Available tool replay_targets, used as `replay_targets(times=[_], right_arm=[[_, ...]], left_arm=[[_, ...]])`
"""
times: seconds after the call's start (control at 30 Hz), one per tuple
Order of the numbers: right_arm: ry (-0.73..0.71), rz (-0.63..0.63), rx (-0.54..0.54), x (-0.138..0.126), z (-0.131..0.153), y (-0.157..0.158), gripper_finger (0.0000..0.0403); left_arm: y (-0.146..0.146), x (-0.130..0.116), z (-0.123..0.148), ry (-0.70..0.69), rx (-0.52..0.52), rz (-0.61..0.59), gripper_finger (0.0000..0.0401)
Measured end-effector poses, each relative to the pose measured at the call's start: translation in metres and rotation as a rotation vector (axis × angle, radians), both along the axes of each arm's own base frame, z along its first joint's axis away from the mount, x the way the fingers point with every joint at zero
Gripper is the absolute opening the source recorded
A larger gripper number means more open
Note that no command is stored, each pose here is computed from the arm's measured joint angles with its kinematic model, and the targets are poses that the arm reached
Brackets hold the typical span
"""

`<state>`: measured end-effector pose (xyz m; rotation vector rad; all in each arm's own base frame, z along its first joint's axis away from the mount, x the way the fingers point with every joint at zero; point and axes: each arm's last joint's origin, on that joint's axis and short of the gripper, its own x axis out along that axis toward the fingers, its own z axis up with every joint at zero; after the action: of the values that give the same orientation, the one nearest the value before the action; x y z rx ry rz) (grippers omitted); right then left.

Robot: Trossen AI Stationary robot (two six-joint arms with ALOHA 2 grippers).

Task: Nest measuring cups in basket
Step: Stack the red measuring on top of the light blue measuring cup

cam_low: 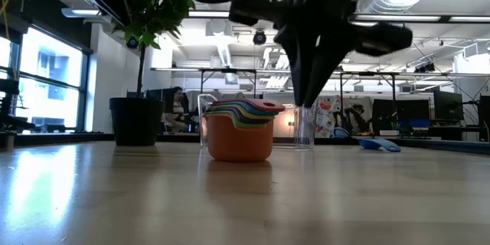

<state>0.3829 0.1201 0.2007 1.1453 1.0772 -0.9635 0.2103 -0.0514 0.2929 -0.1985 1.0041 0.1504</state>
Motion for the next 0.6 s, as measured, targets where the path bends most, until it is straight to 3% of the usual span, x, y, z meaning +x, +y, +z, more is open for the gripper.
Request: replay_targets(times=[0.23,0.6], right_arm=[[-0.087,-0.007,0.034,0.003,-0.022,-0.001,0.0023],[-0.156,0.012,0.078,0.01,-0.021,0.002,0.0023]], left_arm=[[0.0,0.0,0.0,0.0,0.0,0.0,0.0062],[0.0,0.0,0.0,0.0,-0.004,0.007,0.0062]])
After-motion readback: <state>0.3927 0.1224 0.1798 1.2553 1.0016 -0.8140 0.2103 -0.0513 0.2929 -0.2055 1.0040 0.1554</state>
